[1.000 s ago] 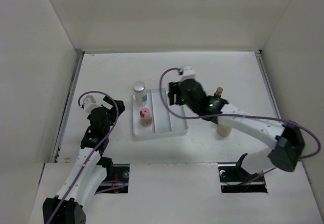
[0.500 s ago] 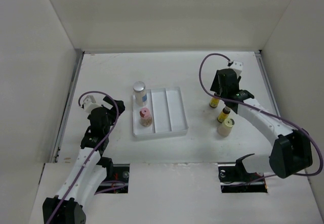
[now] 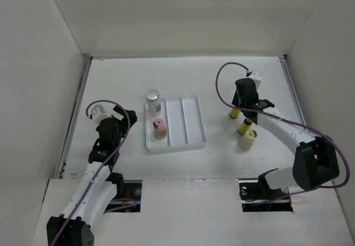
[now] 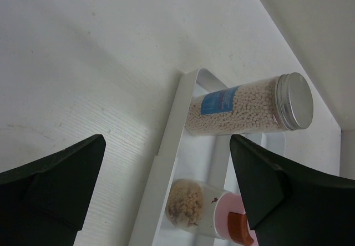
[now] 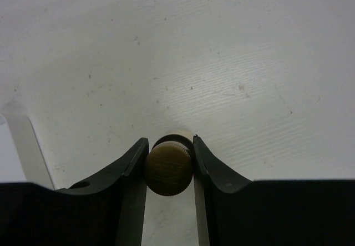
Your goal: Organize the condiment bottles
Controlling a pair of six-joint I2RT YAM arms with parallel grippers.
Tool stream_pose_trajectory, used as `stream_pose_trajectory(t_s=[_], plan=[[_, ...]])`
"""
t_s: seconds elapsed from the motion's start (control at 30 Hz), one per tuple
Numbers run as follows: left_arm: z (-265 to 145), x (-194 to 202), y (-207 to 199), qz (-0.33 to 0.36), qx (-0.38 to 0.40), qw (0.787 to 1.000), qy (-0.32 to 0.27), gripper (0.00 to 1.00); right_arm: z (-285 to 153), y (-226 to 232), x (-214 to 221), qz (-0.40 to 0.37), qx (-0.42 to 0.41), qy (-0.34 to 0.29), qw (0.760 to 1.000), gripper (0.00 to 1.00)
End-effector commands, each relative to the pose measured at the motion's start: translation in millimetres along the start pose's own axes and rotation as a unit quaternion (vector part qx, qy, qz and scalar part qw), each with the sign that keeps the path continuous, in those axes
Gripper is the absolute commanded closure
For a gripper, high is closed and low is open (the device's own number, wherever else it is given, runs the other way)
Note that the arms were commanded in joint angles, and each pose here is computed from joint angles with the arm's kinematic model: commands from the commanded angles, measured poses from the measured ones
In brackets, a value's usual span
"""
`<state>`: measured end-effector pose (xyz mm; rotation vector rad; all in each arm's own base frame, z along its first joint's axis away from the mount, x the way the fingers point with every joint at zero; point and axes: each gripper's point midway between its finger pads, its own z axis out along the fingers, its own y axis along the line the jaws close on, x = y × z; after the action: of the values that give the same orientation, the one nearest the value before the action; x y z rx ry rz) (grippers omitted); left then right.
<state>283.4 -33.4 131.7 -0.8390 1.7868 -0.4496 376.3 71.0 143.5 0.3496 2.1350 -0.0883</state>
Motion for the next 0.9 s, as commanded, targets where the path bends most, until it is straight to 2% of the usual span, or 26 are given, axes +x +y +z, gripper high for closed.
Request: stream_pose_trajectory(t_s=[0.0, 0.07, 0.17, 0.33, 0.63, 0.87], plan=[[0.2, -2.3, -5.0, -0.003, 0.013, 1.000, -0.007, 0.00, -2.5, 4.5, -8.5, 0.009, -0.003, -0.010, 1.000, 0.72], [-0.1, -2.9, -5.5, -0.004, 0.013, 1.000, -0.008, 0.00, -10.7, 8.5, -24.1, 0.011, -0.004, -0.036, 0.999, 0.76], [-0.2, -3.4, -6.1, -0.004, 0.014, 1.000, -0.008, 0.00, -28.5, 23.3, -50.0, 0.004, -0.015, -0.074, 0.997, 0.76], [-0.4, -4.5, -6.7, -0.006, 0.015, 1.000, -0.010, 0.00, -68.1, 87.8, -78.6, -0.020, -0.096, -0.118, 0.988, 0.76], [-0.6, -4.4, -5.8, -0.007, 0.013, 1.000, -0.010, 0.00, -103.3, 232.0, -58.4, -0.067, -0.248, -0.102, 0.961, 0.77], [-0.7, -2.4, -5.5, -0.005, 0.014, 1.000, -0.007, 0.00, -104.9, 294.3, -25.6, -0.105, -0.285, -0.082, 0.949, 0.77]])
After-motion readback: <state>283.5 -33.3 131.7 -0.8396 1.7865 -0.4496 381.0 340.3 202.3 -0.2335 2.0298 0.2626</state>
